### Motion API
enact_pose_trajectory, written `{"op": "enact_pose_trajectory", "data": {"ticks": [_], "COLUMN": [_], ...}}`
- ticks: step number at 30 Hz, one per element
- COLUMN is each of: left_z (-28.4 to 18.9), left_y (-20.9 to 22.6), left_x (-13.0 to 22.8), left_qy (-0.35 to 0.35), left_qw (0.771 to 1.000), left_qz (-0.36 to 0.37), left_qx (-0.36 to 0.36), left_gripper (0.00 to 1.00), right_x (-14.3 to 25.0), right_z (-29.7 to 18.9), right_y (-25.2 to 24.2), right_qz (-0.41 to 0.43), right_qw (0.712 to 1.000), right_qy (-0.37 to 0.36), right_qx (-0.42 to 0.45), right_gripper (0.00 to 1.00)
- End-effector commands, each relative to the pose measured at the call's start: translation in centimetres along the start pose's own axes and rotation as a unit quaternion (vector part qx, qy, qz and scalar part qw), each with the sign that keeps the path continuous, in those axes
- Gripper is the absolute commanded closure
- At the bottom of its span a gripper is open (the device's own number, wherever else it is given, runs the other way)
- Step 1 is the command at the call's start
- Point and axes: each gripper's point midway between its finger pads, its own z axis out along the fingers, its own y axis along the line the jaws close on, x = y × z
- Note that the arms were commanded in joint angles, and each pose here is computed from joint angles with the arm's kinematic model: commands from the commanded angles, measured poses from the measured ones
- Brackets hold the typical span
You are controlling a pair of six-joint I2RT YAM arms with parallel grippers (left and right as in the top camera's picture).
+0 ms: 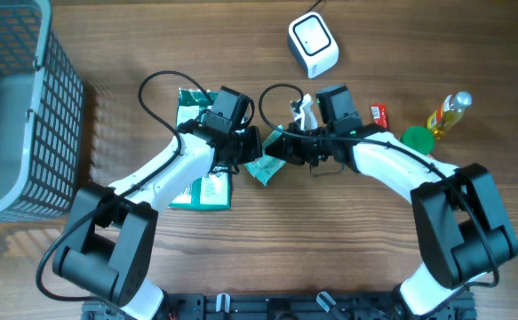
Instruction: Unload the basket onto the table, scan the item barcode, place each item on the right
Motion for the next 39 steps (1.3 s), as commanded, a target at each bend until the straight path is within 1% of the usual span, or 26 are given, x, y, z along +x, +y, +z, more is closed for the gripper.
{"op": "enact_pose_trajectory", "data": {"ticks": [1,3,7,9,11,13,18,21,23,25,27,28,30,31,32,35,37,39], "left_z": [1.0,1.7,4.5,5.9,6.8,7.0,7.0,7.0,6.2,4.8,2.2,0.6,-2.3,-4.0,-5.6,-7.7,-7.7,-7.6], "left_y": [1.3,1.5,2.7,3.5,4.0,4.2,4.1,4.2,3.9,3.5,3.1,3.0,3.0,3.1,3.0,3.2,3.8,4.3], "left_x": [-0.4,-0.3,1.0,1.5,2.0,2.1,2.1,1.9,0.8,-0.6,-2.4,-3.2,-4.3,-4.6,-4.5,-3.0,-1.5,-0.6], "left_qy": [-0.008,-0.004,0.024,0.036,0.044,0.047,0.047,0.045,0.029,0.011,-0.014,-0.028,-0.053,-0.063,-0.069,-0.057,-0.028,-0.011], "left_qw": [1.0,1.0,0.999,0.998,0.997,0.997,0.997,0.997,0.998,0.998,0.999,0.998,0.997,0.996,0.996,0.996,0.997,0.996], "left_qz": [-0.009,-0.01,-0.014,-0.017,-0.019,-0.019,-0.019,-0.02,-0.023,-0.029,-0.035,-0.04,-0.05,-0.054,-0.057,-0.06,-0.065,-0.069], "left_qx": [-0.026,-0.028,-0.046,-0.055,-0.061,-0.063,-0.063,-0.062,-0.054,-0.045,-0.036,-0.033,-0.024,-0.021,-0.019,-0.027,-0.043,-0.054], "left_gripper": [0.96,0.96,0.96,0.96,0.96,0.96,0.96,0.96,0.96,0.96,0.96,0.96,0.96,0.96,0.96,0.96,0.94,0.94], "right_x": [0.9,1.3,1.9,1.9,2.0,2.2,3.2,2.7,1.7,1.1,0.5,0.3,-0.2,-0.5,-0.6,-0.5,-0.3,-0.4], "right_z": [0.5,0.6,0.8,0.5,0.3,0.7,1.3,0.6,-0.6,-1.9,-3.7,-4.4,-6.3,-7.3,-7.8,-8.2,-8.2,-8.4], "right_y": [-1.6,-2.7,-4.3,-6.1,-7.4,-8.1,-10.0,-8.3,-5.5,-3.1,-0.4,0.4,1.2,1.1,0.9,0.0,-0.8,-1.5], "right_qz": [0.007,0.017,0.023,0.022,0.025,0.028,0.07,0.061,0.027,0.0,-0.04,-0.055,-0.069,-0.072,-0.071,-0.065,-0.058,-0.055], "right_qw": [0.999,0.997,0.991,0.982,0.974,0.971,0.965,0.969,0.975,0.979,0.981,0.979,0.972,0.966,0.962,0.957,0.954,0.949], "right_qy": [-0.001,-0.002,-0.006,-0.025,-0.034,-0.029,-0.011,-0.021,-0.039,-0.06,-0.087,-0.099,-0.133,-0.151,-0.16,-0.163,-0.159,-0.162], "right_qx": [0.043,0.076,0.128,0.186,0.224,0.234,0.254,0.24,0.216,0.193,0.171,0.168,0.182,0.198,0.209,0.233,0.249,0.266], "right_gripper": [0.96,0.96,0.96,0.96,0.96,0.96,0.96,0.96,0.96,0.96,0.95,0.93,0.79,0.66,0.55,0.34,0.24,0.21]}}
